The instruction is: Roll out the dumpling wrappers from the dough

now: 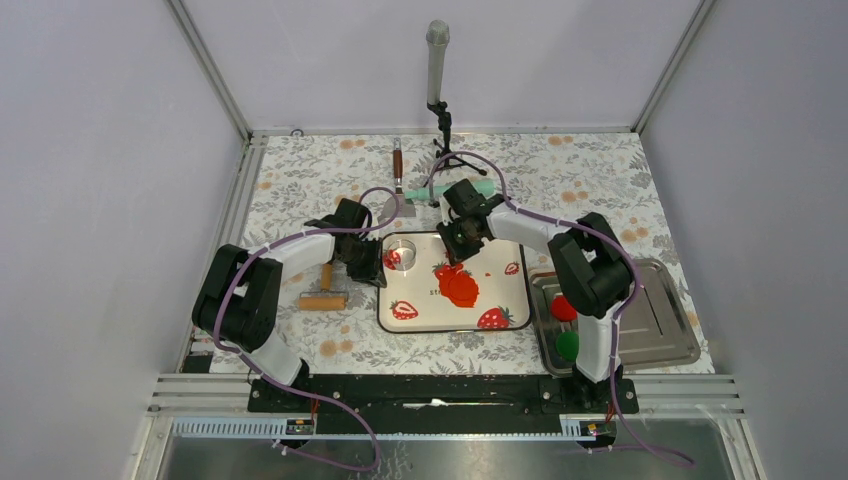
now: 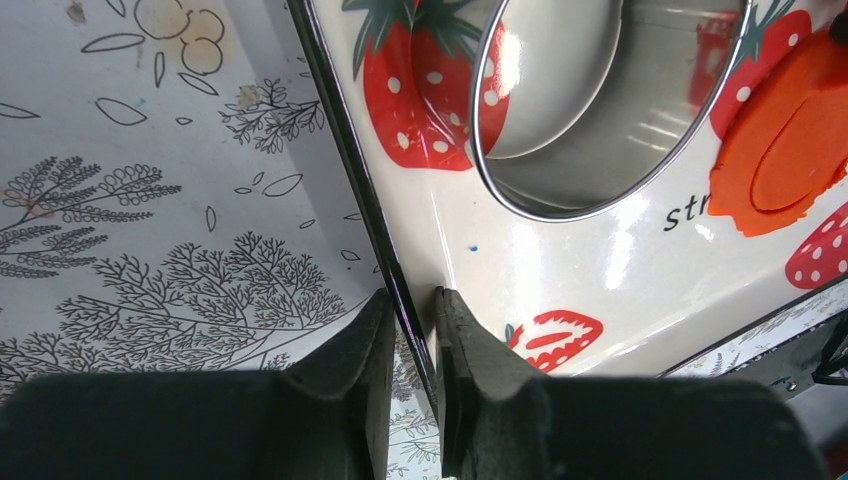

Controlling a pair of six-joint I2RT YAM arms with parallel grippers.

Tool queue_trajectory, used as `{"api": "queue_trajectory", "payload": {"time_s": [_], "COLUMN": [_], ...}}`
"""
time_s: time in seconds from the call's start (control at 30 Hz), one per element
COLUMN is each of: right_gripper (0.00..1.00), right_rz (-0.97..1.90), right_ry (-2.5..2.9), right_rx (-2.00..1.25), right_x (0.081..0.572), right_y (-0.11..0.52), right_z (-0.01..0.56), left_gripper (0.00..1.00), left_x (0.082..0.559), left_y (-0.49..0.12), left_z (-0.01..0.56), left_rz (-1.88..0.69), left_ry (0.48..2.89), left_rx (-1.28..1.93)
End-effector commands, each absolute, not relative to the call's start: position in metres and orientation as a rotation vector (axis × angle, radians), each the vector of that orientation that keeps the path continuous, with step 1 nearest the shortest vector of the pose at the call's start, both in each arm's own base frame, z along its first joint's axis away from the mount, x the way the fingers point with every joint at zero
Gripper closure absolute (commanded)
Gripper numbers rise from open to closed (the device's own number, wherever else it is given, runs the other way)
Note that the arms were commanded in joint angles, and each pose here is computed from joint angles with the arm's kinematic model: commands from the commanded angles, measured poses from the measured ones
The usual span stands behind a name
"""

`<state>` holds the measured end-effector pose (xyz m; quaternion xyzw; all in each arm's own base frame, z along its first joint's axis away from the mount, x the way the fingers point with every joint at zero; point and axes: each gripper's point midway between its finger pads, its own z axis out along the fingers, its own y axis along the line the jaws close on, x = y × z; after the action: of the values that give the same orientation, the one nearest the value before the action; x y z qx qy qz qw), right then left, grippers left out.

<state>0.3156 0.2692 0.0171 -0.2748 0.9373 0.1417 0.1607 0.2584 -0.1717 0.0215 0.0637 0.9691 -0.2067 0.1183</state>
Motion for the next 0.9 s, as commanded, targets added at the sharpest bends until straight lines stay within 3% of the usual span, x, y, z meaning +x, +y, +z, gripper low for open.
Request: {"api": "queue_trajectory", "payload": {"time_s": [0.0,0.27,0.53,0.87], "right_gripper": [0.76,0.77,0.77,0.77], "right_rz": [0.629,0.893,1.025,0.904], "right_ry": [2.561,2.504,2.477,2.408], "right_rx": [-0.895,-1.013,-1.076,-1.062], "right_x": [0.298,0.241,0.197,0.178], "right_y": [0.310,0.346,0.336,0.290], "right_z": [0.065,0.096,0.120,0.152], "left_gripper": [0.98,0.98,0.98,0.97], "left_x": [0.266,0.273,0.279,0.286], "left_y": [-0.172,-0.166,-0.162,-0.165], "left_z": [0.030,0.032,0.030,0.036], "left_rz": [-0.612,-0.580,-0.568,-0.588], "left_ry": [2.780,2.776,2.778,2.752], "left_rx": [0.209,0.209,0.211,0.258]}}
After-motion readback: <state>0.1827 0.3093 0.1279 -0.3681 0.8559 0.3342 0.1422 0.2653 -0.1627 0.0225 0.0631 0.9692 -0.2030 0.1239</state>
